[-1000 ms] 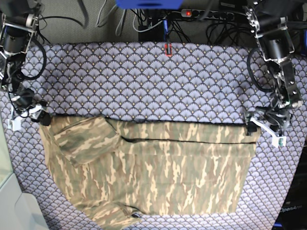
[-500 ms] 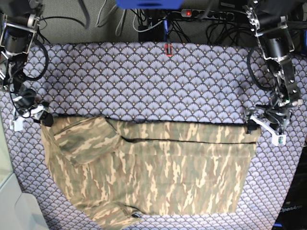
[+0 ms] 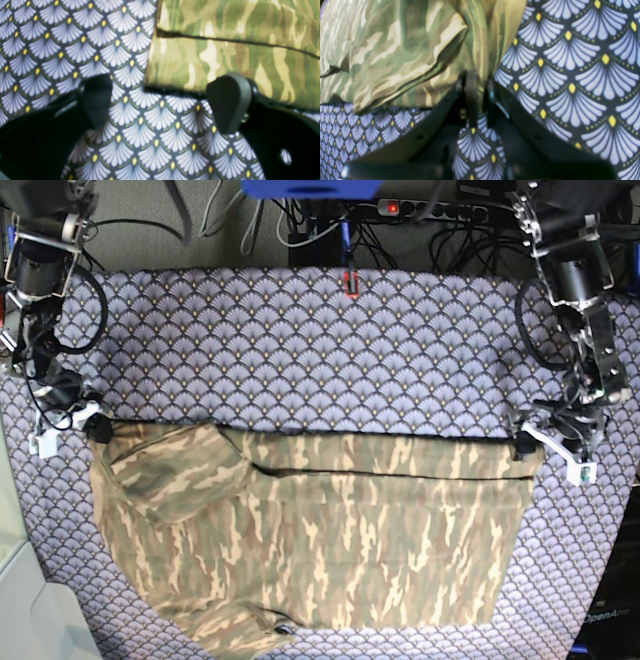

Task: Fold the T-shirt properly
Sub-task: 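Lower the held shoulder edge onto the shirt body with both grippers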

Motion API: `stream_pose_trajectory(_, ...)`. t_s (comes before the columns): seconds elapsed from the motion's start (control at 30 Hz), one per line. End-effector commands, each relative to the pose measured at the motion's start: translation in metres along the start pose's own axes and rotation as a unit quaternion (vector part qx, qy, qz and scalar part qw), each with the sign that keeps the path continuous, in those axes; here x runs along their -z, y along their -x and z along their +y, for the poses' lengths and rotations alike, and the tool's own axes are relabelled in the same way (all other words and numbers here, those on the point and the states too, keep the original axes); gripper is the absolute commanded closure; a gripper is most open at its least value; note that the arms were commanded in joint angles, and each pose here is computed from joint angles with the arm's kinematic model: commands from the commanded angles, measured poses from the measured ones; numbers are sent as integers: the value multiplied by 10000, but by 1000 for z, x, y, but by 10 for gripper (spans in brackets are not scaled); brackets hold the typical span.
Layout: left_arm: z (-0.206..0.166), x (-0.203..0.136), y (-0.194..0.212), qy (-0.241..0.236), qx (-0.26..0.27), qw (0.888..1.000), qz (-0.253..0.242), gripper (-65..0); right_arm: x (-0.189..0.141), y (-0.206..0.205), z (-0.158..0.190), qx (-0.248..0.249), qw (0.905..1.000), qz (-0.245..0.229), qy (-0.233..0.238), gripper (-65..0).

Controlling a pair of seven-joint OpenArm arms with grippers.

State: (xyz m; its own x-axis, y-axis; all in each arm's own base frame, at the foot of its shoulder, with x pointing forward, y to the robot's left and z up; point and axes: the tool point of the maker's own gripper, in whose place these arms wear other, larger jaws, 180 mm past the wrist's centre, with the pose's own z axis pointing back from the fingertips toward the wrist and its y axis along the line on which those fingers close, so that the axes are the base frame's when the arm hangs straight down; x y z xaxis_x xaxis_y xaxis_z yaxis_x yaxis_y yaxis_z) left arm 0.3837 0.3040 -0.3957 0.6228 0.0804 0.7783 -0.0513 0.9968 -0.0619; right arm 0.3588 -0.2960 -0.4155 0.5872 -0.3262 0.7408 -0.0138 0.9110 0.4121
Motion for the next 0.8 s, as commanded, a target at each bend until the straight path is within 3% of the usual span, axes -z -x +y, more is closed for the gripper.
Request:
stream_pose_trajectory(0.0,7,-4,-30,-40,48,9991,-426,-615,-4,-25,0,-127,9994,-303,-66,0)
stream_pose_trajectory(0.07,6,-3,-34,-23,7,9982,-603,-615,-4,-24,-1,-119,9995,-291,-61,0)
stream_pose_trajectory(0.43,6,19,-21,35,-429,9975,-569,-615,-5,-22,-1,-114,9996,-270,-54,0)
stream_pose_trajectory(0.77,-18,27,-26,243,-572,9960,-637,-614,-5,-21,-1,-112,9996,-263,-51,0)
